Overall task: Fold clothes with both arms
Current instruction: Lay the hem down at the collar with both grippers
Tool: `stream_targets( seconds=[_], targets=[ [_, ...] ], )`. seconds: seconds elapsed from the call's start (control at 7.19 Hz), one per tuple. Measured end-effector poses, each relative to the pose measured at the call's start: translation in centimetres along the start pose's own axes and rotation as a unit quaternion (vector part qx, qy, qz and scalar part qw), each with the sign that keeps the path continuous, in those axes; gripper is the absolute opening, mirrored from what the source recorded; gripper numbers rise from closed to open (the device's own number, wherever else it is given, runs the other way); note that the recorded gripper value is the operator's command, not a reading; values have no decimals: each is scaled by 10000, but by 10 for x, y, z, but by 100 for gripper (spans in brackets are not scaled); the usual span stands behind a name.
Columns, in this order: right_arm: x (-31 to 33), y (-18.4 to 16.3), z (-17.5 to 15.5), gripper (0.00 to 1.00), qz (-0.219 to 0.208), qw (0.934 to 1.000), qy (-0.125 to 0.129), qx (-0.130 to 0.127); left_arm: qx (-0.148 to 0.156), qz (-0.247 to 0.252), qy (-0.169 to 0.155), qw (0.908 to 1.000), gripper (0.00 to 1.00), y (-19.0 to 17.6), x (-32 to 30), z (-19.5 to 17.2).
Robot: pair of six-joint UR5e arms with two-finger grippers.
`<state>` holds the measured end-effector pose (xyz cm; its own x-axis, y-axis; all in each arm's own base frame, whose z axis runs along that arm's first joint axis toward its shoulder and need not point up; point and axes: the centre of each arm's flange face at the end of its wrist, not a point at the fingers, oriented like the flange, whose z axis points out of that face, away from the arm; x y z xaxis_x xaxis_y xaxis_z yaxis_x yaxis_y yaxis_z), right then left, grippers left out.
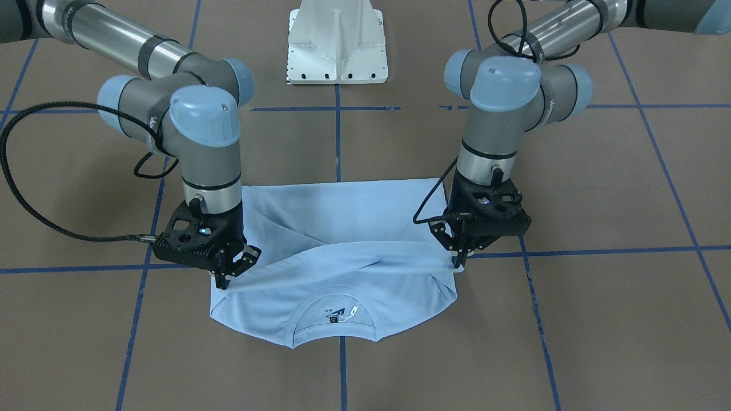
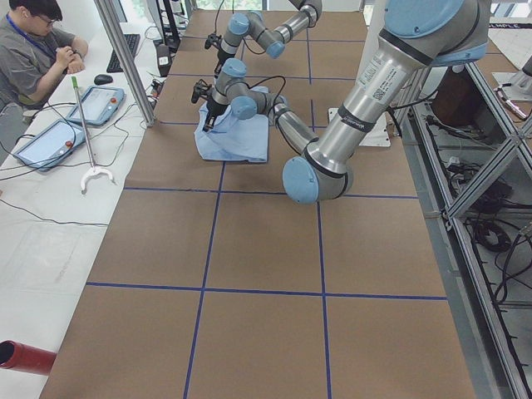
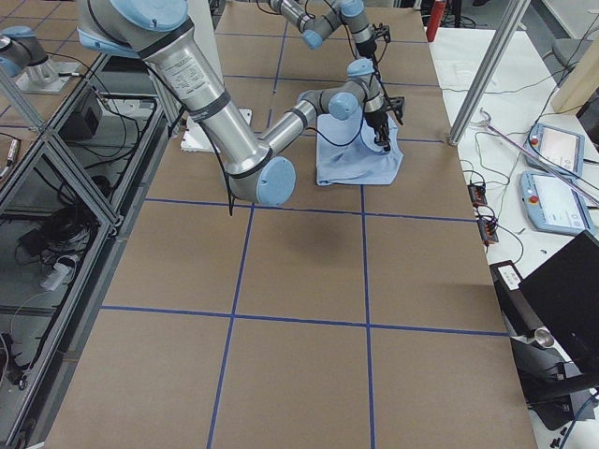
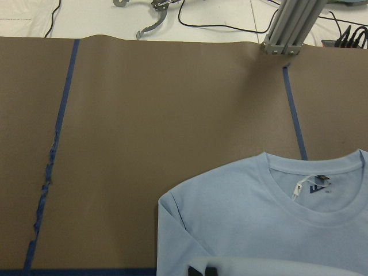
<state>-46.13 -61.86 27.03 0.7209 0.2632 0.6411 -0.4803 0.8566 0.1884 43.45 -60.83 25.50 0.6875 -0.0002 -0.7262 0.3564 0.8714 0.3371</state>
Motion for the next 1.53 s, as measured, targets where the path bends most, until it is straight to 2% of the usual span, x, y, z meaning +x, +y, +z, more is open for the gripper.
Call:
stream_targets(
  seconds=[0.28, 0.83, 0.97, 1.11, 1.25, 1.53],
  targets=[
    [5, -3, 34, 0, -73, 9998, 160, -9, 52, 107, -239, 9996, 0, -2, -10, 46],
    [6, -15, 33, 0, -127, 9998, 141, 51, -32, 289, -289, 9992, 0, 13, -8, 66],
    [6, -16, 32, 99, -139, 9998, 141, 57, -42, 296, -289, 9991, 55, 14, -9, 67],
    [8, -14, 35, 100, -148, 9997, 167, 48, -46, 299, -290, 9991, 100, 15, -9, 68],
    [11, -9, 40, 100, -171, 9997, 183, 48, -27, 353, -248, 9991, 100, 15, -9, 65],
    [13, -5, 36, 100, -383, 9992, 24, 78, 94, 592, 120, 9981, 100, 24, -15, 32]
  ],
)
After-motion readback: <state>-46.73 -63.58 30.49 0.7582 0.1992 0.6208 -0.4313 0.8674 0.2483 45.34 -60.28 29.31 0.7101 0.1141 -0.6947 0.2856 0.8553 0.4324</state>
